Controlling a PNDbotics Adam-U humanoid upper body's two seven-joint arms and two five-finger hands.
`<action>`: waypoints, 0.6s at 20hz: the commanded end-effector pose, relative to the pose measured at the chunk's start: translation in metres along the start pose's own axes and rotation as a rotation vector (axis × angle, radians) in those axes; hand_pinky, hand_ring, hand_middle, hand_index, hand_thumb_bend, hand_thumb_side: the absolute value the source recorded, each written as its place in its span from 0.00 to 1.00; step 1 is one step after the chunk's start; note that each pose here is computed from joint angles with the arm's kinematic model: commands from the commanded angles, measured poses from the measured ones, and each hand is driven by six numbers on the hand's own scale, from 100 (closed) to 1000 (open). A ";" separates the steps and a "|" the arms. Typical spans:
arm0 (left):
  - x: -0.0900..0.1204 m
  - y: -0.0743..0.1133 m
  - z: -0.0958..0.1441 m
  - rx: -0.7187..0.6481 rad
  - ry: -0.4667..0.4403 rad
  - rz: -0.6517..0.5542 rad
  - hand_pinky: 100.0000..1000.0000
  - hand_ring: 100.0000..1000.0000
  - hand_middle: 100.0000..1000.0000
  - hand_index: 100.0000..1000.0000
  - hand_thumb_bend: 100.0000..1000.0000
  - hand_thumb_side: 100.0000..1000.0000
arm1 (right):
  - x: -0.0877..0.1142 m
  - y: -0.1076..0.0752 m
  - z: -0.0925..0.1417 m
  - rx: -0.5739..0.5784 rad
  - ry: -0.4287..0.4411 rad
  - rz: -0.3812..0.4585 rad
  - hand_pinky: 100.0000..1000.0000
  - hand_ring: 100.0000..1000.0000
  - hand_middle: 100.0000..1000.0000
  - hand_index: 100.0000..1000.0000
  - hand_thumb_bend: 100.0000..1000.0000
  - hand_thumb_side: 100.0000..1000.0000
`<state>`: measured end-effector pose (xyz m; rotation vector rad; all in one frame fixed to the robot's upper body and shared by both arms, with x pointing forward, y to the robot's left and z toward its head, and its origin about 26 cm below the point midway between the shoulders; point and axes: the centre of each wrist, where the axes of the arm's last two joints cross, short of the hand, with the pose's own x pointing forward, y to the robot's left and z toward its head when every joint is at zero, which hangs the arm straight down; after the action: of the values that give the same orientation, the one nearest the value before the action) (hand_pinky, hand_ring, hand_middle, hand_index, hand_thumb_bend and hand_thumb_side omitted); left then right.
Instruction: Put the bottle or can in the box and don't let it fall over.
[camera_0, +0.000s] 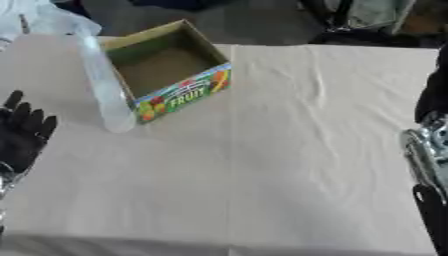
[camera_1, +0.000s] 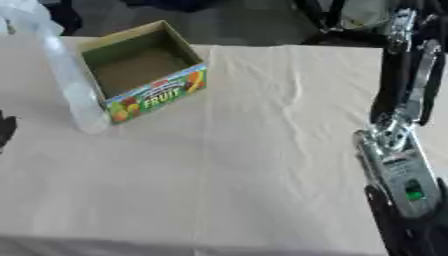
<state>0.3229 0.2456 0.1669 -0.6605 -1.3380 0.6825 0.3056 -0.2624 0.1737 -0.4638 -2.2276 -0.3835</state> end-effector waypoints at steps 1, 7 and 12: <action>0.001 -0.009 -0.005 -0.040 0.029 0.005 0.00 0.00 0.00 1.00 0.49 1.00 | 0.008 0.000 -0.005 0.003 -0.037 -0.010 0.98 0.90 0.97 0.88 0.00 0.77; 0.003 -0.017 -0.017 -0.089 0.075 0.022 0.00 0.00 0.00 1.00 0.45 1.00 | 0.010 0.001 -0.005 0.000 -0.043 -0.017 0.98 0.90 0.97 0.88 0.00 0.78; 0.002 -0.024 -0.030 -0.104 0.081 0.033 0.00 0.00 0.00 1.00 0.45 1.00 | 0.009 0.002 -0.005 -0.004 -0.041 -0.019 0.99 0.90 0.97 0.89 0.00 0.78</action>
<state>0.3531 0.2318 0.1765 -0.7713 -1.2781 0.6211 0.3050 -0.2618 0.1752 -0.4608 -2.2368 -0.3904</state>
